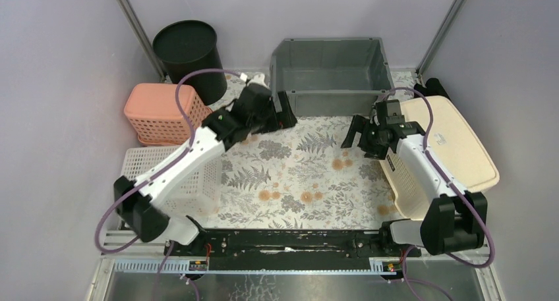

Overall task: Turn the large container upside down
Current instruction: Move the container to the center of the board.

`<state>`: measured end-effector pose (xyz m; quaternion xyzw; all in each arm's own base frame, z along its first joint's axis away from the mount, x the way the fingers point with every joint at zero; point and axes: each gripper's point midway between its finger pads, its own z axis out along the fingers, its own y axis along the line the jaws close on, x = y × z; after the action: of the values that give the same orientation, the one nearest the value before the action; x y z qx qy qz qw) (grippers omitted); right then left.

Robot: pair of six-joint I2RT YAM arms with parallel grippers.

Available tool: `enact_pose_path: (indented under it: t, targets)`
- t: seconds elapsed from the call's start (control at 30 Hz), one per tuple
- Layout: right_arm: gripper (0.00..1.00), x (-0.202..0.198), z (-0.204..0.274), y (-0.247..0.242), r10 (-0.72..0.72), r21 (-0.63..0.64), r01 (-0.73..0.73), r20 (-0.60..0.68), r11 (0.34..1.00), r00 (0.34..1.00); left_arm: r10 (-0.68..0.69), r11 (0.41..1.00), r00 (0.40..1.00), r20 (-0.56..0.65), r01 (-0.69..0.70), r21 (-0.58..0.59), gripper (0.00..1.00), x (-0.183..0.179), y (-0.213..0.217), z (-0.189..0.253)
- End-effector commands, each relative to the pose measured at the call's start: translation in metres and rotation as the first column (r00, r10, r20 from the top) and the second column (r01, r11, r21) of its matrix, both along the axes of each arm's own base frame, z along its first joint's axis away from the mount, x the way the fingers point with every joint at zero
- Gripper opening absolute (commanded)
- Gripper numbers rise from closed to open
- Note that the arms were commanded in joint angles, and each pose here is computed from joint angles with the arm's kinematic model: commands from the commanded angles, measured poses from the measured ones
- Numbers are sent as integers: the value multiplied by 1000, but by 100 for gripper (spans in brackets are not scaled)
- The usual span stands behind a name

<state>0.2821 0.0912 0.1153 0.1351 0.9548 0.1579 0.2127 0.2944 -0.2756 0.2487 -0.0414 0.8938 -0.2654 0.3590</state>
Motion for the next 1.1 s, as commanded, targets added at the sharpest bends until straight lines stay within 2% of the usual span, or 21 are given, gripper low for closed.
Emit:
enact_pose_path:
  t: [0.0, 0.13, 0.3, 0.5, 0.73, 1.07]
  targets:
    - [99, 5, 59, 27, 99, 138, -121, 151, 983, 984, -7, 1000, 996, 87, 7, 12, 100, 65, 4, 19]
    - [99, -4, 86, 36, 136, 182, -172, 197, 968, 971, 15, 999, 998, 62, -13, -33, 100, 124, -3, 2]
    - [99, -12, 106, 44, 167, 221, -221, 239, 950, 957, 96, 995, 995, 26, -95, -41, 100, 177, -6, -20]
    - [99, -16, 114, 50, 192, 253, -257, 253, 933, 948, 285, 957, 958, -1, -285, 56, 100, 225, 35, -50]
    - [99, -14, 112, 53, 212, 258, -276, 249, 926, 945, 386, 917, 922, -37, -379, 129, 100, 248, 79, -96]
    - [99, -10, 112, 57, 221, 277, -289, 252, 916, 942, 398, 901, 911, -108, -365, 235, 100, 251, 90, -157]
